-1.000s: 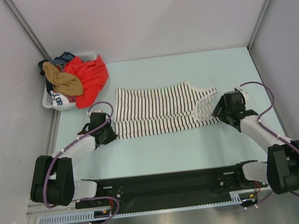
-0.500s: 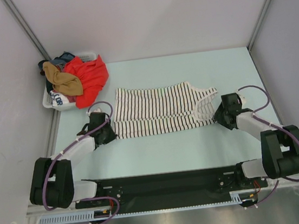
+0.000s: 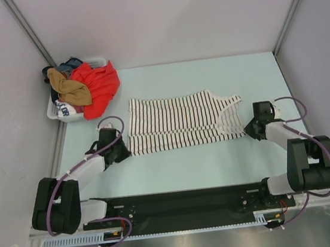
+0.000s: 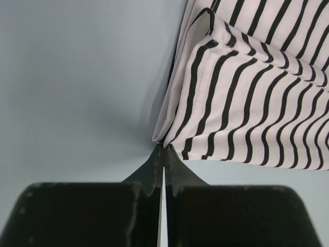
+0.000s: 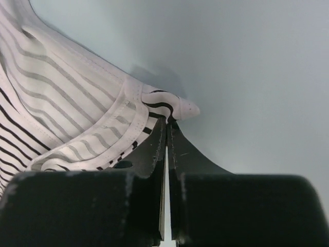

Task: Fold and stack the tank tops
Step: Fold the tank top

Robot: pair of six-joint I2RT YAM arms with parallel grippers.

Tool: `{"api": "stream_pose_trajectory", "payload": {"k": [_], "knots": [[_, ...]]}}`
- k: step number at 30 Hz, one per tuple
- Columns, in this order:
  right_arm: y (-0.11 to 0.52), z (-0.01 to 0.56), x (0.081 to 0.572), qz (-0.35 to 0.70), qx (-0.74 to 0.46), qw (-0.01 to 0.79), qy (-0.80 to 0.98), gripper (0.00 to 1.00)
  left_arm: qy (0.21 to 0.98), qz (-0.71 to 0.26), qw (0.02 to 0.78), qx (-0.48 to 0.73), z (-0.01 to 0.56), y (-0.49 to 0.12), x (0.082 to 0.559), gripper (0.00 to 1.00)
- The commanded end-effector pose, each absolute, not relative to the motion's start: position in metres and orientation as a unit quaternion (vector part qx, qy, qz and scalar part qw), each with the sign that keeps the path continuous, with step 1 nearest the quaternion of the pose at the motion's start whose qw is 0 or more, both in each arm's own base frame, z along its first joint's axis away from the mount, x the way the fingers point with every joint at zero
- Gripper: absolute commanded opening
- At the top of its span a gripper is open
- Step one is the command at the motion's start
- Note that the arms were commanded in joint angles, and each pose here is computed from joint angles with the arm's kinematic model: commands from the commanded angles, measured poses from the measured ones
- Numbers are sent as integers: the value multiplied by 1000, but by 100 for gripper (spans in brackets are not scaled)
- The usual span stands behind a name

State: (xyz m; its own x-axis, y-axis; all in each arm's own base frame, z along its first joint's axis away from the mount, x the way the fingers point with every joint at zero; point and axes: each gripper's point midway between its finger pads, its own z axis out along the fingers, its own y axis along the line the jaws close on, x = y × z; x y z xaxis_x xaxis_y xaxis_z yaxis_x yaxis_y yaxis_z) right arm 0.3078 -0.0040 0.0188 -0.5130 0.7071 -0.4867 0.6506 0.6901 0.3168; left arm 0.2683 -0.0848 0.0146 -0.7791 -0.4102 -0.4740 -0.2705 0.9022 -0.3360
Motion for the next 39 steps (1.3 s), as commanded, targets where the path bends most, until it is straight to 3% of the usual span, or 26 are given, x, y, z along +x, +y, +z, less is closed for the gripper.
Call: {"api": "stream_pose_trajectory", "payload": {"k": [1,8,15,16,18,19,20,23,25,32,39], "knots": [[-22,21,284,1,421,285,861,0,924,-157,285,-200,20,-92,260,0],[-21,18,254,-17,442,245,862,0,915,-165,281,-238,19,-88,230,1],[-28,38,231,-21,470,282,836,4,907,-169,293,-250,21,-83,207,8],[-29,41,230,-22,471,286,834,14,903,-173,301,-251,25,-83,207,12],[-31,49,228,-21,467,298,832,46,904,-172,300,-253,23,-81,202,37],[-31,51,227,-21,464,300,833,54,900,-160,309,-261,23,-76,204,46],[-32,53,228,-23,463,304,832,55,900,-158,308,-266,22,-75,203,59],[-34,65,233,-23,450,321,833,56,898,-129,312,-281,25,-64,205,74],[-29,78,250,-3,398,350,848,54,895,-114,324,-285,29,-59,210,78],[32,133,317,159,210,413,872,51,887,-124,391,-210,88,-70,270,79],[66,144,381,162,124,401,893,52,882,-158,422,-138,130,-100,337,79]]}}
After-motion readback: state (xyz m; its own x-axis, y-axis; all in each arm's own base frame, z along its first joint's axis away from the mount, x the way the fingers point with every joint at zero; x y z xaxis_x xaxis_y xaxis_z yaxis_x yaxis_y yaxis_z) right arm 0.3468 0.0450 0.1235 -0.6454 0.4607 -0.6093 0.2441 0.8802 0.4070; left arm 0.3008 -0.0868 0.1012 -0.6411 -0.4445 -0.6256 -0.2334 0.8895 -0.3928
